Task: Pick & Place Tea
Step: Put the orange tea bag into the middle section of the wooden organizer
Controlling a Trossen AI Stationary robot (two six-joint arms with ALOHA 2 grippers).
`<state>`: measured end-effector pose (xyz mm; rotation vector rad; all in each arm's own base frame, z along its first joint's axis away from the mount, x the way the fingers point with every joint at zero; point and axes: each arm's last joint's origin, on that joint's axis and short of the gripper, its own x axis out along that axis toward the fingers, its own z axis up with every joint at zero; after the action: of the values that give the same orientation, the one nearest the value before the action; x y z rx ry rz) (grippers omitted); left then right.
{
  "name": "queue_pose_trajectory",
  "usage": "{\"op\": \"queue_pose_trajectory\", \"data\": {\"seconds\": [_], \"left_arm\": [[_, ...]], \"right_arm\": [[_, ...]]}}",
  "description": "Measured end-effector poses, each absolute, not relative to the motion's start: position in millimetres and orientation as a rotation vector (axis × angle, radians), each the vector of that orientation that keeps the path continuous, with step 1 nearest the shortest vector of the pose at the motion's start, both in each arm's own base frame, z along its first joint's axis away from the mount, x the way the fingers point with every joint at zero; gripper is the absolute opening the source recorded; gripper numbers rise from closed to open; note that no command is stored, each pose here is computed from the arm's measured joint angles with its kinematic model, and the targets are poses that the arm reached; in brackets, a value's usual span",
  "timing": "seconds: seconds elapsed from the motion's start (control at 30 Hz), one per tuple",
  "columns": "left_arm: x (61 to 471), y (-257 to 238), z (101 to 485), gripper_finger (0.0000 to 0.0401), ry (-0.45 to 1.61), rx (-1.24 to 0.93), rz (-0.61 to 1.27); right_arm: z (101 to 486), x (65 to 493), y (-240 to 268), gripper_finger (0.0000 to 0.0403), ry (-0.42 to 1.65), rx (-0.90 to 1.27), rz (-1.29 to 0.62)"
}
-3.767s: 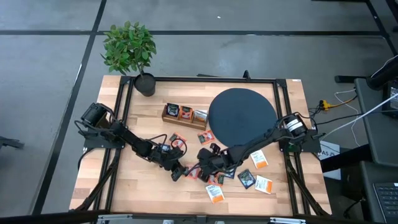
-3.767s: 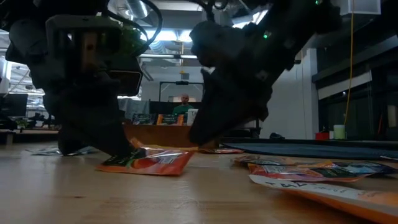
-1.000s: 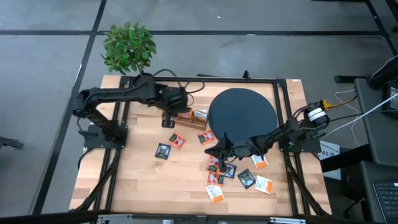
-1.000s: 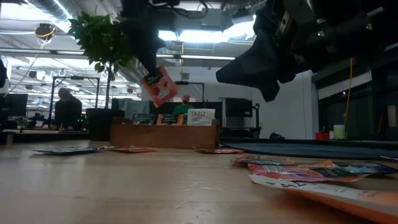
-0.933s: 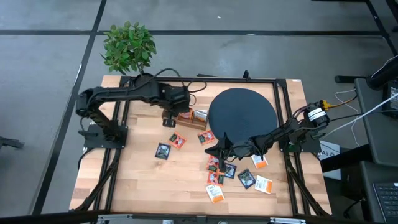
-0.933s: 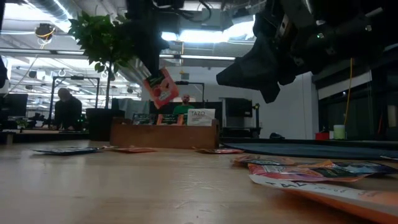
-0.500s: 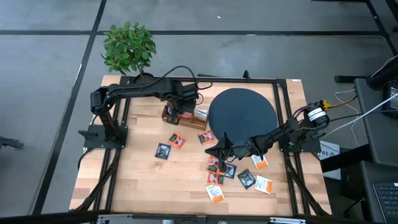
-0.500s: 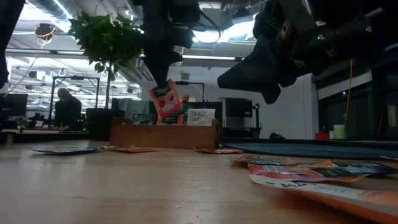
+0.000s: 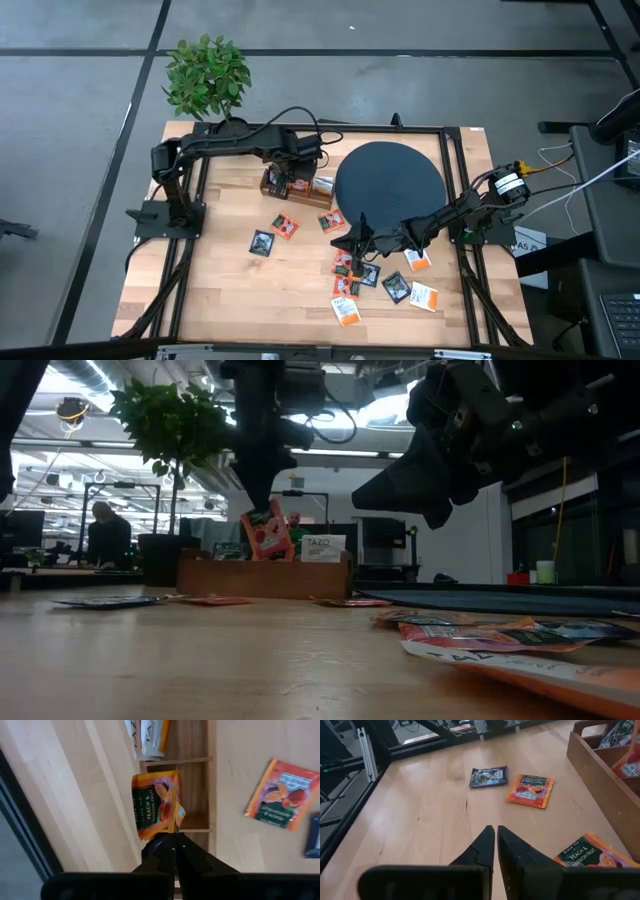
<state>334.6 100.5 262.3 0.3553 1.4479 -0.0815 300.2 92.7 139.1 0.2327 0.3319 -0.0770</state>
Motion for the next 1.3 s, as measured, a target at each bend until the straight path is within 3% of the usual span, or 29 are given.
{"op": "queue_pose_trajectory", "data": {"seconds": [1.3], "left_arm": [[344, 104, 243, 0.0002, 1.502, 0.350, -0.073]], "right_arm": [[138, 300, 93, 0.0026, 0.339, 0.231, -0.080]]}}
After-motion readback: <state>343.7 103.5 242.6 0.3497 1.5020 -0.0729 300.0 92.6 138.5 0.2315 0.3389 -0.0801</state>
